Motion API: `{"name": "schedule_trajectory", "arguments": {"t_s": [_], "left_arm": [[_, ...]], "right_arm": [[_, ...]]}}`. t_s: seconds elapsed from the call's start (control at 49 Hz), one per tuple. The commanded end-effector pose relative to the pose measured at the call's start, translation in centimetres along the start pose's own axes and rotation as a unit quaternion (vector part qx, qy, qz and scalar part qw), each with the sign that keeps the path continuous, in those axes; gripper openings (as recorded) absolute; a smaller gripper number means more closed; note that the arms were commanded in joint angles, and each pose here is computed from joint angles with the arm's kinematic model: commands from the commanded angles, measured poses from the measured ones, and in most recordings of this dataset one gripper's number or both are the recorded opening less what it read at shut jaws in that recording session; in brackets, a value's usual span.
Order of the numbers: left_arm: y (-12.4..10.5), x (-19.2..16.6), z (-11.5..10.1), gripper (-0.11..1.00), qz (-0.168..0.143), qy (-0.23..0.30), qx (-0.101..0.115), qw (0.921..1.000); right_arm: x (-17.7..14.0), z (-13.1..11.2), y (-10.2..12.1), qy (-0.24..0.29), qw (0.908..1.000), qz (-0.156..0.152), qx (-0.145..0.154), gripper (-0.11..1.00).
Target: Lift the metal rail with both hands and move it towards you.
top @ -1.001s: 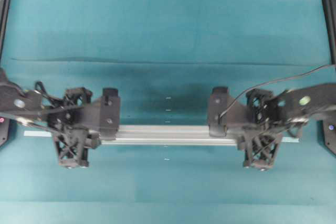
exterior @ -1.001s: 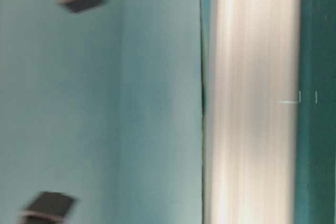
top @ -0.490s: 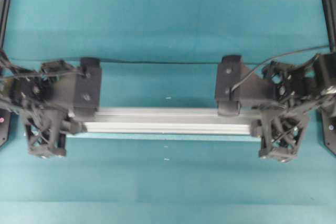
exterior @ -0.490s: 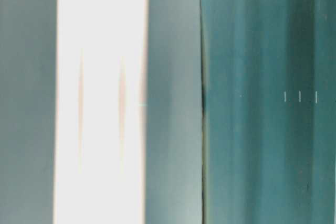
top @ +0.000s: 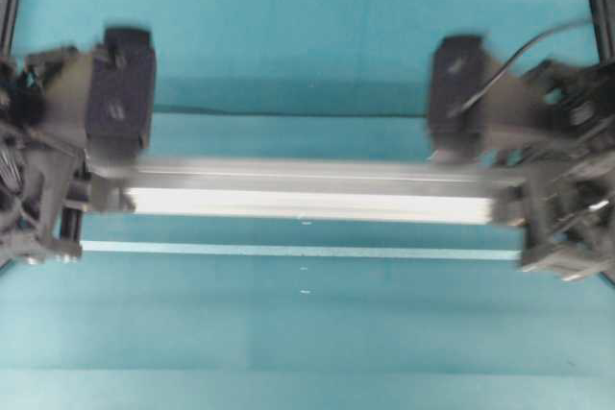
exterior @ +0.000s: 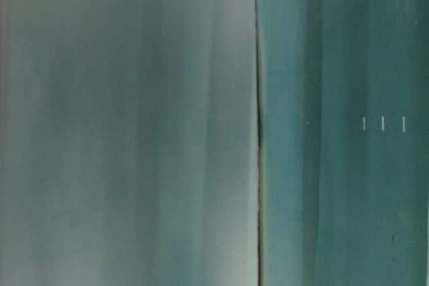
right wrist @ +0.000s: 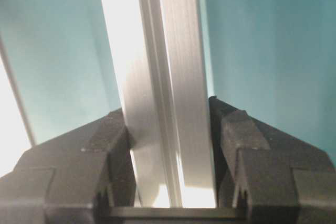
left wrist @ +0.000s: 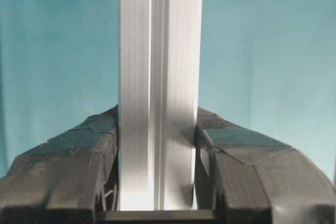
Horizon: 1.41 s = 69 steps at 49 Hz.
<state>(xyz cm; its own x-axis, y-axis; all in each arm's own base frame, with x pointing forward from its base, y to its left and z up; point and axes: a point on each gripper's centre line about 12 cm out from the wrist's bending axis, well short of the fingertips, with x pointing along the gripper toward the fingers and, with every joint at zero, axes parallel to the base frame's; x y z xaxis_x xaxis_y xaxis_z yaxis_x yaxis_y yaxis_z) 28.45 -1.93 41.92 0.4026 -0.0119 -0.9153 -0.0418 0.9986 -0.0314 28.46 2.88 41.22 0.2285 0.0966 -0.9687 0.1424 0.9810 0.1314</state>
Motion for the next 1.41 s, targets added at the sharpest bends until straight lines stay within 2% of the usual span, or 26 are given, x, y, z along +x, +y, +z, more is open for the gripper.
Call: {"name": "schedule_trajectory", "arguments": {"t_s": [0.0,0.102,0.204,0.776,0.96,1.103,1.246,1.389], "left_arm": [[-0.1,-2.8,0.7,0.28,-0.002,-0.019,-0.003,0.9998],[-0.1,-3.9,1.5,0.28,-0.004,-0.037,-0.004,0.9993],[0.0,-4.0,1.5,0.28,-0.002,-0.038,-0.004,0.9993],[0.4,-4.0,1.5,0.28,0.000,-0.038,-0.009,0.9992],[0.4,-3.3,1.8,0.28,0.004,-0.030,0.005,0.9995],[0.5,-1.6,1.8,0.28,0.009,-0.008,0.009,0.9999],[1.7,1.5,1.2,0.28,0.025,0.028,-0.005,0.9993],[2.2,4.2,0.8,0.28,0.027,0.016,-0.005,0.9995]], "right_arm": [[-3.0,0.5,-0.1,-0.026,0.9990,0.000,0.036,0.41],[-4.2,1.3,0.3,-0.046,0.9983,0.006,0.037,0.41],[-4.1,1.9,0.4,-0.046,0.9983,0.006,0.036,0.41],[-3.5,1.7,0.3,-0.037,0.9986,0.004,0.037,0.41],[-3.0,1.6,0.2,-0.031,0.9989,0.002,0.034,0.41],[-1.6,1.5,0.0,-0.022,0.9994,-0.001,0.025,0.41],[1.2,1.1,-0.9,-0.021,0.9997,-0.005,0.007,0.41],[4.6,0.5,-2.2,-0.027,0.9996,-0.007,-0.006,0.41]]}}
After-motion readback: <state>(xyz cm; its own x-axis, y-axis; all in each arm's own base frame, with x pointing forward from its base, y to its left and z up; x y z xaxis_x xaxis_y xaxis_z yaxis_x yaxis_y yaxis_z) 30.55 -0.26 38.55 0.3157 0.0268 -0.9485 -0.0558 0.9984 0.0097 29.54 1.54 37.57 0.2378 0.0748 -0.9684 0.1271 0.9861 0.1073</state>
